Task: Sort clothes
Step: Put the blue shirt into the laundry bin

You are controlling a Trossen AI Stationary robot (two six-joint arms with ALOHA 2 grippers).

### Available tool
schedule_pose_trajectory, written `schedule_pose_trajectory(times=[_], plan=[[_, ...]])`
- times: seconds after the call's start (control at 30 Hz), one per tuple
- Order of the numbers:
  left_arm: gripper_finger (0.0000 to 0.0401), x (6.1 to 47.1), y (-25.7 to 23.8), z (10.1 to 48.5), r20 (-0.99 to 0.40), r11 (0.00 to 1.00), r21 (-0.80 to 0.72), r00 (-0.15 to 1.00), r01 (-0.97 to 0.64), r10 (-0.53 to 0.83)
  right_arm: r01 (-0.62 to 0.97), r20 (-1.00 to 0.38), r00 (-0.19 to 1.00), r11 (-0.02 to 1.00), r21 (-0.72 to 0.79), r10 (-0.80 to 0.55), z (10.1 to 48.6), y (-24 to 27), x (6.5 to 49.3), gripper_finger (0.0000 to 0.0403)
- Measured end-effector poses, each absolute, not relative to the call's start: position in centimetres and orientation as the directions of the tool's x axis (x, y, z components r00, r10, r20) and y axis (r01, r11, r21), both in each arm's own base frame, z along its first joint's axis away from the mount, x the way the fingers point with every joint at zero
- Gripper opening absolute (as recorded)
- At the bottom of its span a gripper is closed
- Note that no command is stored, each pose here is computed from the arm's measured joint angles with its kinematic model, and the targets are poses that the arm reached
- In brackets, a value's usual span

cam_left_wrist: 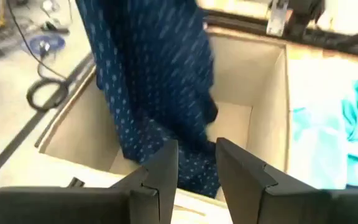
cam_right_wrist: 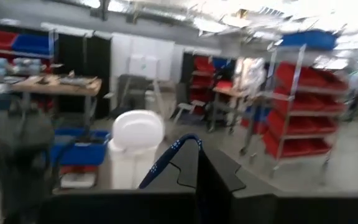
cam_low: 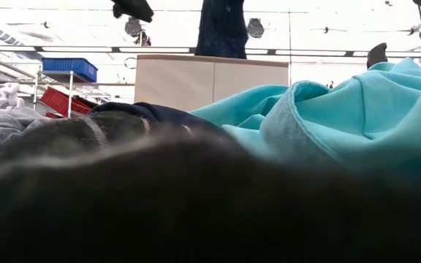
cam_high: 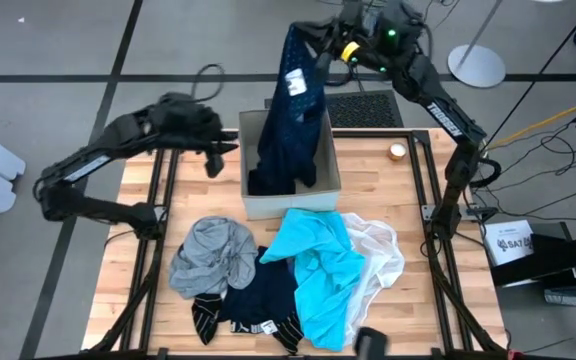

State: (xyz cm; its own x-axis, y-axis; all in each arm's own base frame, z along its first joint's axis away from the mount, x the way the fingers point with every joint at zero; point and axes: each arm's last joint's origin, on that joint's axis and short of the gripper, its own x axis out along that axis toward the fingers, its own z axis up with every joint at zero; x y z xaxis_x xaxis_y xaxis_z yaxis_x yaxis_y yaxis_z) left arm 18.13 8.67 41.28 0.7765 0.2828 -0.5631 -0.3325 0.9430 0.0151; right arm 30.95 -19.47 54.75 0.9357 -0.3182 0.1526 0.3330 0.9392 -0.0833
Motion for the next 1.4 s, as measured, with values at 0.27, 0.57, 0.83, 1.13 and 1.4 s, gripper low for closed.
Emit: schedule_pose_trajectory(times=[0.27,0.57,0.83,1.13,1.4], plan=[[0.0118,13.8,6.2,37.1,-0.400,0.891,-0.045,0.826,-0.451,0.398,0.221,-0.098,0.970,0.975,-0.010,-0.221,50.0,-20.9,34.2,0.0000],[0.0118,12.7,5.9,35.4,0.023,0.870,-0.075,0.871,-0.488,0.491,0.136,-0.449,0.886,0.991,0.021,-0.112,44.1,-19.9,37.1,0.0000],[0.0118,13.9,6.5,33.8,0.175,0.872,-0.091,0.854,-0.481,0.490,0.058,-0.726,0.687,0.998,0.021,-0.025,40.3,-16.0,38.1,0.0000],[0.0119,14.6,6.8,30.3,0.044,0.859,-0.075,0.859,-0.506,0.510,0.079,-0.896,0.417,0.988,-0.135,-0.156,36.4,-14.3,39.3,0.0000],[0.0118,14.5,6.8,31.4,0.154,0.841,-0.044,0.828,-0.540,0.540,0.075,-0.902,0.404,0.988,-0.136,-0.155,30.6,-16.7,43.4,0.0000]])
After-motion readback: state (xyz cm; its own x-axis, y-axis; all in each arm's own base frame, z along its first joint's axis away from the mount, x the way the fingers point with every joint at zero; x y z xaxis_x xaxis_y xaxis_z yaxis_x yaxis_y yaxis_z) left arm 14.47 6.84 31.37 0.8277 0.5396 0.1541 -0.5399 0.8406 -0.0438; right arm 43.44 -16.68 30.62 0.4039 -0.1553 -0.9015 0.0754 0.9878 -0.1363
